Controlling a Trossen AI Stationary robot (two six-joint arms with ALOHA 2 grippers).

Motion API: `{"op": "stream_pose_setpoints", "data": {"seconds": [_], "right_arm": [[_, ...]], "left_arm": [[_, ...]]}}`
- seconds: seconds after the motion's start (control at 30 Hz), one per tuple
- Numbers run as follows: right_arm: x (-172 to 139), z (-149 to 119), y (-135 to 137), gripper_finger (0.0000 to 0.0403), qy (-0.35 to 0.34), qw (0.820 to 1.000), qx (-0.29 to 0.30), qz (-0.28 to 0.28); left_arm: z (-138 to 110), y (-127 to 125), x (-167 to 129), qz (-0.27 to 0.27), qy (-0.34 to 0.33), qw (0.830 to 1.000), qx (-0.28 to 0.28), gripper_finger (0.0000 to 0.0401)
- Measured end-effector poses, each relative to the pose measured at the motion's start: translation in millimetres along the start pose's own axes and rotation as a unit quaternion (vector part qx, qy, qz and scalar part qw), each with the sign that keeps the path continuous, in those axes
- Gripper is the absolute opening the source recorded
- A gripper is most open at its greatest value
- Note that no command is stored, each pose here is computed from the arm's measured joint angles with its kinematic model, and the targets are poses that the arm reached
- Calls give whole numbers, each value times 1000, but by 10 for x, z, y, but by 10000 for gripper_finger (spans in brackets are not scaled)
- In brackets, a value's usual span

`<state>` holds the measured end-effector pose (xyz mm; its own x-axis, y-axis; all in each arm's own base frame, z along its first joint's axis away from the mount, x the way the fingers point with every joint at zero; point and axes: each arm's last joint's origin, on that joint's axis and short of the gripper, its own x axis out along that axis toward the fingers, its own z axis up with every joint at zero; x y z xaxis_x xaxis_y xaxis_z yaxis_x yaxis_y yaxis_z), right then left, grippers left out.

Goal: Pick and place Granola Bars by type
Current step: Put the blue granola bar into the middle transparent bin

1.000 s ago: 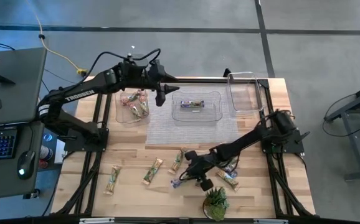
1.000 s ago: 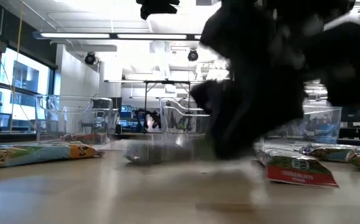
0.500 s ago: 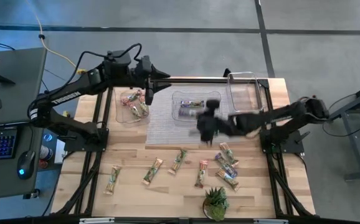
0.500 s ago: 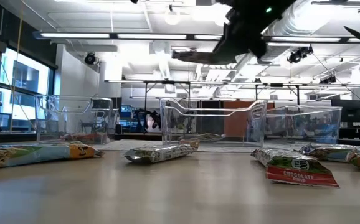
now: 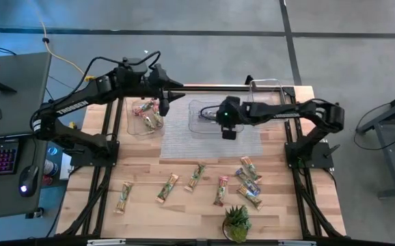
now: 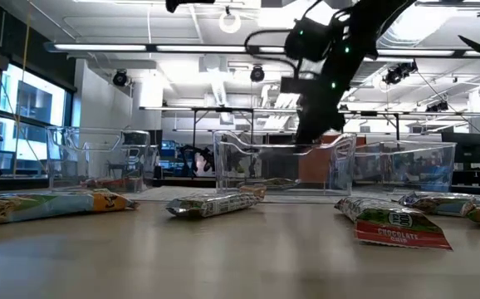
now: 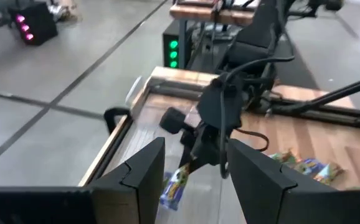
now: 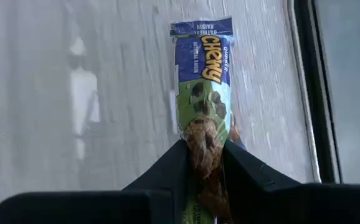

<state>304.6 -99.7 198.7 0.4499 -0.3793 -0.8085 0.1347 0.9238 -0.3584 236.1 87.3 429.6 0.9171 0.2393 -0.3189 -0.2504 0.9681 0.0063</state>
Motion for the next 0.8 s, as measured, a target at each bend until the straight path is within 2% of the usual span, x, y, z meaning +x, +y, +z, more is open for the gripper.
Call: {"op": "stream_pose_setpoints", "data": {"seconds": [0.1,0.2,0.33,0.5,0.63,0.8], "right_arm": [[101,-23,9,76,26,999,-16,-30],[170,-36,17,85,36,998,-26,-35],[195,-39,21,116,35,999,-26,-25],[152,-4,72,156,42,997,-44,-55],[-80,129,185,171,75,994,-66,-50],[-567,358,452,169,109,994,-17,27]], "left_arm": [[-15,8,0,14,8,1000,0,168],[-28,8,-1,15,15,1000,-1,168],[-29,8,-1,15,15,1000,-1,168],[-31,8,-1,15,16,1000,-1,168],[-56,7,-2,15,29,999,-16,168],[-107,3,-6,13,55,998,-21,168]]}}
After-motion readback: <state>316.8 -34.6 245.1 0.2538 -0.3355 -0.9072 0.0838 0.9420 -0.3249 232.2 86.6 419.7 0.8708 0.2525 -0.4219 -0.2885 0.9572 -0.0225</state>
